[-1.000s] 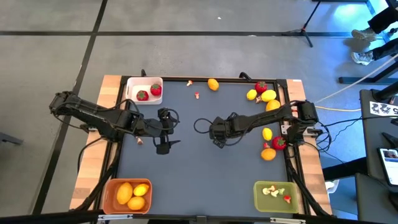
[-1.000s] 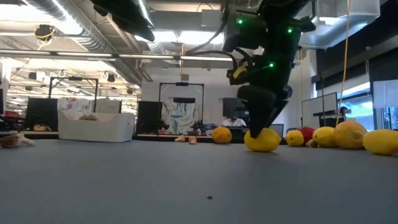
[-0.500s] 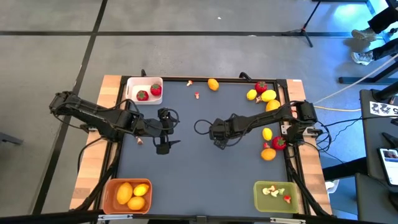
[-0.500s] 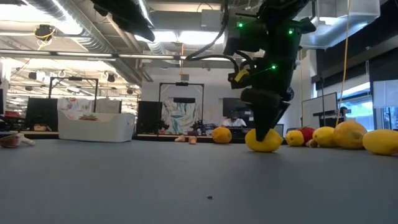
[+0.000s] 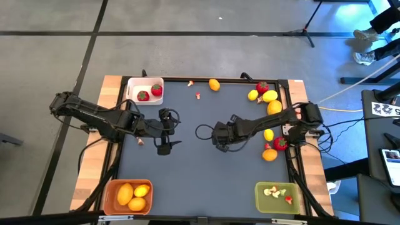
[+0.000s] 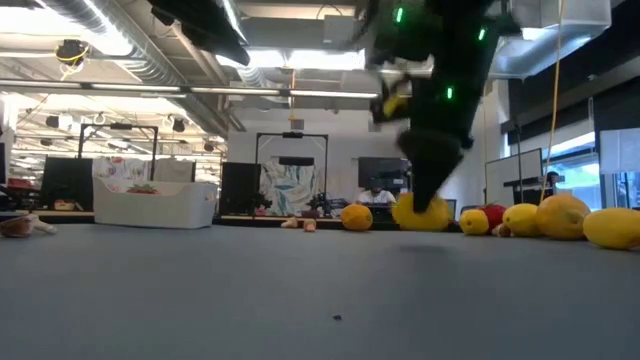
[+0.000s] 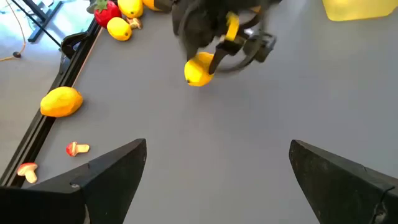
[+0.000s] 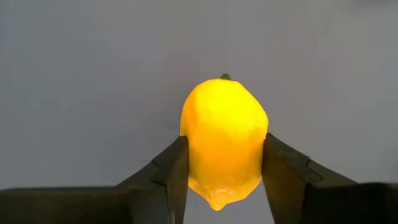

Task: Sort produce into baskets
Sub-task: Put the yellow lemon into the orange bin

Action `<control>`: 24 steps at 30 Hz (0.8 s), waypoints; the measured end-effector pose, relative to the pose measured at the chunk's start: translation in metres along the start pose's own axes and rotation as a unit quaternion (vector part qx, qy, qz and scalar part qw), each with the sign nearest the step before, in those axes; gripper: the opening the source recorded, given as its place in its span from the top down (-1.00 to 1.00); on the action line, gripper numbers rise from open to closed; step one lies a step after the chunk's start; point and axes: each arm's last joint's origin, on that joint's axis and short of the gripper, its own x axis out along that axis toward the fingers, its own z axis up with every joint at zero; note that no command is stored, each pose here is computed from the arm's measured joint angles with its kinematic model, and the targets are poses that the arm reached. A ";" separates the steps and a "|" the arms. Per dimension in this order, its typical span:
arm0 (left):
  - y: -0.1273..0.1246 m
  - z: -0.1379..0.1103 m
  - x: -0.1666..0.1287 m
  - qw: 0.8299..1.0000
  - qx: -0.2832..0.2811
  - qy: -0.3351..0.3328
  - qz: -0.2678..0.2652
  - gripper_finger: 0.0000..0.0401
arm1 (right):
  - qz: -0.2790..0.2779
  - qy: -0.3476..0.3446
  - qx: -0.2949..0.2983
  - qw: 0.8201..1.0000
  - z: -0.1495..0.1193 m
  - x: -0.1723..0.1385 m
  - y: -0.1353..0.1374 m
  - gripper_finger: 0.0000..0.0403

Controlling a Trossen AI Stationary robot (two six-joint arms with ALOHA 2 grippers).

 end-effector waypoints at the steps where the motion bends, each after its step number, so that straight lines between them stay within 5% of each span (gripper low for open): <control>1: 0.001 0.001 0.000 1.000 -0.002 -0.003 0.001 -0.96 | 0.000 -0.014 0.000 1.000 0.001 -0.007 0.001 0.22; 14: 0.004 0.008 0.003 0.999 -0.025 -0.034 -0.002 -0.96 | 0.034 -0.216 -0.065 0.974 0.015 -0.077 0.029 0.20; 24: -0.006 0.010 0.027 0.999 -0.022 -0.034 -0.004 -0.96 | 0.070 -0.314 -0.087 0.943 0.034 -0.092 0.038 0.20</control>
